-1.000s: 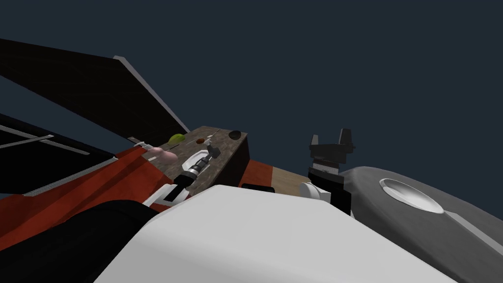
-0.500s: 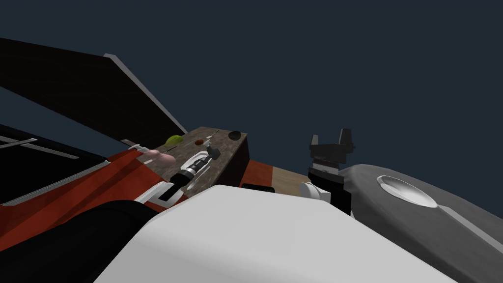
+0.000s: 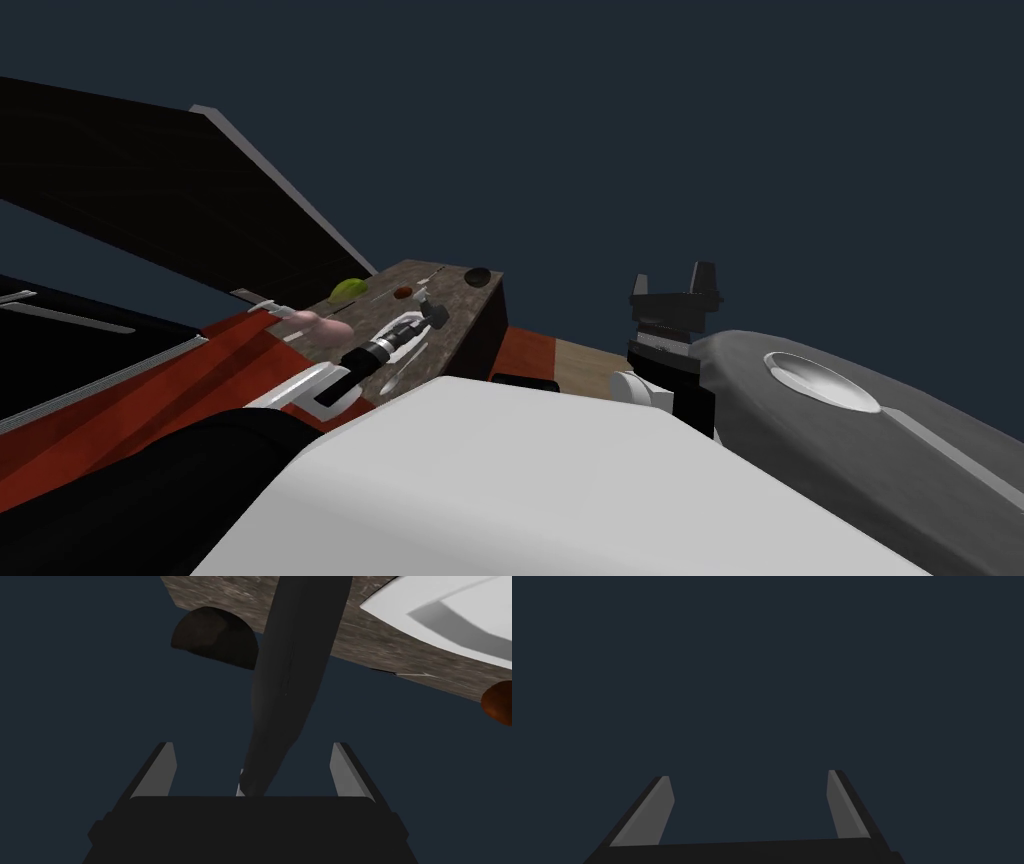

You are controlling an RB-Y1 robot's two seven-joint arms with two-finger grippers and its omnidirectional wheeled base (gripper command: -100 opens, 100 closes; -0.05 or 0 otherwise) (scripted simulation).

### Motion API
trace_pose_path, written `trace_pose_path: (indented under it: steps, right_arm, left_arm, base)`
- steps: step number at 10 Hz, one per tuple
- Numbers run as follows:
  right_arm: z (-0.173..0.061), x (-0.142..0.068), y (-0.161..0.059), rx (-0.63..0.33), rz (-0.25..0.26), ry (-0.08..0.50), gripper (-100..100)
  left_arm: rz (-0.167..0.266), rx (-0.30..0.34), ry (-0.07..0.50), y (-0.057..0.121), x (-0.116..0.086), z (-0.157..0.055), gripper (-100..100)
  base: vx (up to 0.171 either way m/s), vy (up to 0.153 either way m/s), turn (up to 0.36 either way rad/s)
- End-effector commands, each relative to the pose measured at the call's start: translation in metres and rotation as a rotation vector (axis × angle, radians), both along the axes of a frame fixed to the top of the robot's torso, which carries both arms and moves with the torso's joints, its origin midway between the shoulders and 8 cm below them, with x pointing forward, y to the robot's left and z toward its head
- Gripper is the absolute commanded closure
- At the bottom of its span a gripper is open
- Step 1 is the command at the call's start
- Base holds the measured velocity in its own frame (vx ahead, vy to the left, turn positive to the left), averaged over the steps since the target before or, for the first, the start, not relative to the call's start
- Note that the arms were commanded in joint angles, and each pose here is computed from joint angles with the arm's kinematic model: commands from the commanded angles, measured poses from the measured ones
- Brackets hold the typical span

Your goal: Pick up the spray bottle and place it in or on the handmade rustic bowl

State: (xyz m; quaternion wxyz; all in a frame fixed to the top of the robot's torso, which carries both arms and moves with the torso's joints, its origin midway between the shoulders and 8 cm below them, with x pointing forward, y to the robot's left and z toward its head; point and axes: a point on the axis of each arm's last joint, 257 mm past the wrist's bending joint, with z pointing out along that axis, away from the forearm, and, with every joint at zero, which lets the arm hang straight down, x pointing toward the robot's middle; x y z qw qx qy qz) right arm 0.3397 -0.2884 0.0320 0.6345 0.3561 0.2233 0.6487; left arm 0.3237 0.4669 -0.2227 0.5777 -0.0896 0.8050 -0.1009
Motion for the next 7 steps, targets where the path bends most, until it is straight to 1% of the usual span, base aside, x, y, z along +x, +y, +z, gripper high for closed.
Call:
trace_pose_path:
  steps: [1,4,7]
  right_arm:
    - [0.0,0.0,0.0,0.0,0.0,0.0,0]
    - [0.0,0.0,0.0,0.0,0.0,0.0,0]
    - [0.0,0.0,0.0,0.0,0.0,0.0,0]
  left_arm:
    - [-0.021,0.032,0.014,-0.0002,0.0009,0.0003,-100]
    - [-0.099,0.145,0.064,-0.0026,0.0019,-0.0014,-100]
    - [-0.159,0.224,0.096,-0.0058,0.0025,-0.003,-100]
  base:
    - [0.01,0.039,-0.036]
    - [0.013,0.045,-0.065]
    - [0.015,0.047,-0.058]
